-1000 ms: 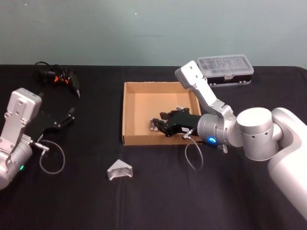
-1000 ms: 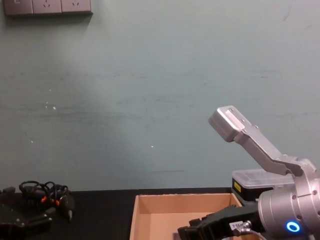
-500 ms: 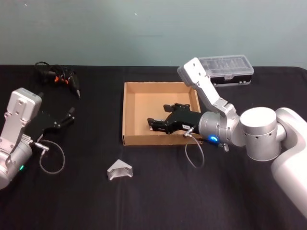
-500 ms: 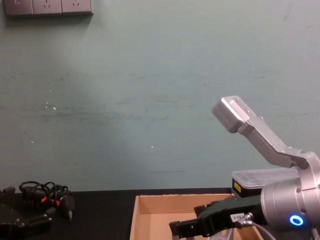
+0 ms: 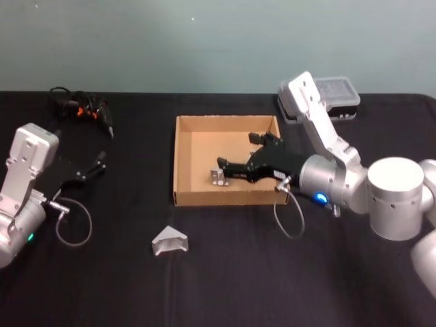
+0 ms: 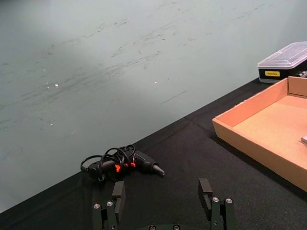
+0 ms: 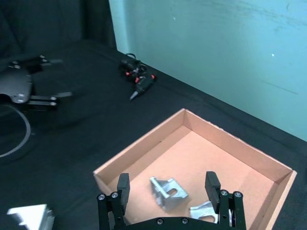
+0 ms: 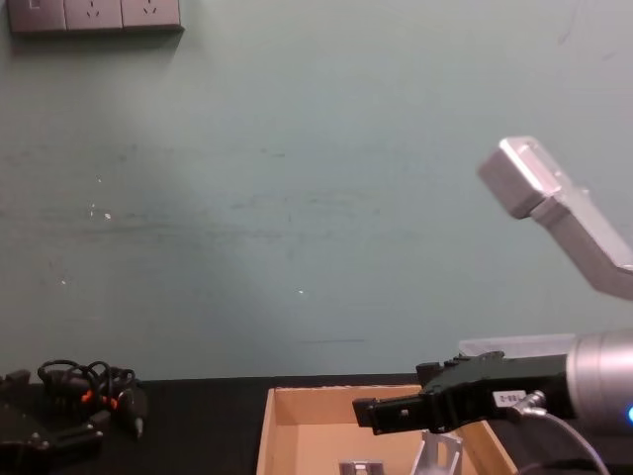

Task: Use one hand to pick up the angle iron from the table and place it into the box.

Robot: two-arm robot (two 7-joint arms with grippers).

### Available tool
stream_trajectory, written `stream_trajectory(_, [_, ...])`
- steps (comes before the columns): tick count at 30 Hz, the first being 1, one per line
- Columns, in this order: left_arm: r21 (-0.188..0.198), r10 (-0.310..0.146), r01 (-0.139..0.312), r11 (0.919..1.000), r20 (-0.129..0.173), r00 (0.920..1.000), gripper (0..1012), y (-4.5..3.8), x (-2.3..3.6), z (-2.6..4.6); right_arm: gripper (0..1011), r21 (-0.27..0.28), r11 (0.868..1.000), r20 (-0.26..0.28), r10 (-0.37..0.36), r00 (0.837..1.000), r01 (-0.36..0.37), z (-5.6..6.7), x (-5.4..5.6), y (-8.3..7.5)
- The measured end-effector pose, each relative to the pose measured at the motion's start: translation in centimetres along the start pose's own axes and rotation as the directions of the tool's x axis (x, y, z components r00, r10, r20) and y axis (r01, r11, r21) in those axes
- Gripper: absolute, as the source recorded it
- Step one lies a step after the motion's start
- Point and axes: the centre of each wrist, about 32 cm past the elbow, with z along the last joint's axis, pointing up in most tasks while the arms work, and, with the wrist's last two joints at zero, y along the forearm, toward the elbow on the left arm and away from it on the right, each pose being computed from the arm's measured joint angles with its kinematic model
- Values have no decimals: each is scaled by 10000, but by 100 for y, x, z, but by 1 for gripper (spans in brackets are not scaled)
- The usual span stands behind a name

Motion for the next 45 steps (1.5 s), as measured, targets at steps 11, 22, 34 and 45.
stream_trajectory(11, [-1, -1, 1, 10000, 0, 10000, 1000, 0, 0, 0, 1000, 383, 9984, 94, 412, 9991, -415, -75, -238, -320])
stream_trajectory(22, [0, -1, 1, 10000, 0, 10000, 1000, 0, 0, 0, 1000, -77, 9856, 462, 1691, 9845, -1689, -165, -451, -405])
stream_trajectory(34, [0, -1, 1, 10000, 0, 10000, 1000, 0, 0, 0, 1000, -924, 9633, 785, 2594, 9626, -2520, -288, -548, -280])
stream_trajectory(45, [-1, -1, 1, 10000, 0, 10000, 1000, 0, 0, 0, 1000, -1292, 9551, 833, 2783, 9569, -2665, -350, -589, -96])
